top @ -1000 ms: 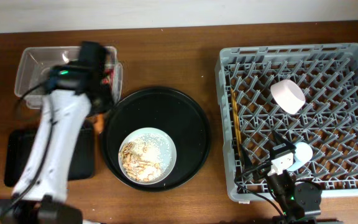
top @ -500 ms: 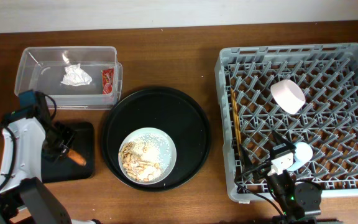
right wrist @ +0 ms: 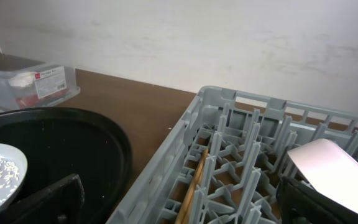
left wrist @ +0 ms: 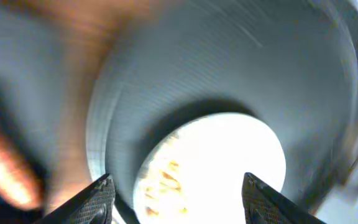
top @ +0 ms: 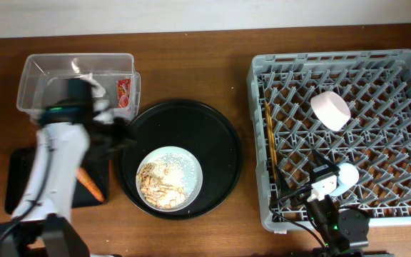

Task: Sort waste into correct bins and load items into the dishwasher rack
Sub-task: 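Grasp the white plate's rim with the left gripper and lift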

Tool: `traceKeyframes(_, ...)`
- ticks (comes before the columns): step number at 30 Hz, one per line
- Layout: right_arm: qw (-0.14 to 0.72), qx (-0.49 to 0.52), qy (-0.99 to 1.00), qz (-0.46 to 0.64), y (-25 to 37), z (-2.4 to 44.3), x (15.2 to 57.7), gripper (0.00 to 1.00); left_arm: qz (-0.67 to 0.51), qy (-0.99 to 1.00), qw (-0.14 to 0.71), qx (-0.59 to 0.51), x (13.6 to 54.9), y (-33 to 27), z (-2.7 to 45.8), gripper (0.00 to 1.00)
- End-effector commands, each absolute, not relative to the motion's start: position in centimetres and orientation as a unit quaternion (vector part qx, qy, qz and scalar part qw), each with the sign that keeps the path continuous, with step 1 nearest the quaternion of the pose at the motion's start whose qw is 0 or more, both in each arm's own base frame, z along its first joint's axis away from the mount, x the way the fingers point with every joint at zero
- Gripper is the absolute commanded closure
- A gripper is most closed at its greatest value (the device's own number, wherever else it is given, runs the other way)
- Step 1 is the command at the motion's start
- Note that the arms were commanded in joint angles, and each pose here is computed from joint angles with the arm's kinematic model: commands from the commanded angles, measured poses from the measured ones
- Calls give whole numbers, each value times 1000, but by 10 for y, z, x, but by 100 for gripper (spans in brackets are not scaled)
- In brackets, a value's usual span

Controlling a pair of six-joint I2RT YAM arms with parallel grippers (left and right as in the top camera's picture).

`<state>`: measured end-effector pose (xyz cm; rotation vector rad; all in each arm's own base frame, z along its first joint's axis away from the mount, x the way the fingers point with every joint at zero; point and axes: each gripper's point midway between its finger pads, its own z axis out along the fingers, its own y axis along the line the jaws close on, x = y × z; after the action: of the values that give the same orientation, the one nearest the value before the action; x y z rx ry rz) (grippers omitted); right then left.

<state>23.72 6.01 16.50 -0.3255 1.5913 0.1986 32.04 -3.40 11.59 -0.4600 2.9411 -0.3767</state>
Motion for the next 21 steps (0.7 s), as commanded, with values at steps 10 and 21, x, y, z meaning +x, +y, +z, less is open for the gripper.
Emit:
traceKeyframes(10, 684, -147, 709, 88, 60, 163, 237, 2, -19, 982, 28, 186, 241, -193, 77, 47)
traceKeyframes(21, 684, -147, 709, 88, 60, 163, 237, 2, 30, 969, -64, 235, 206, -205, 12, 78)
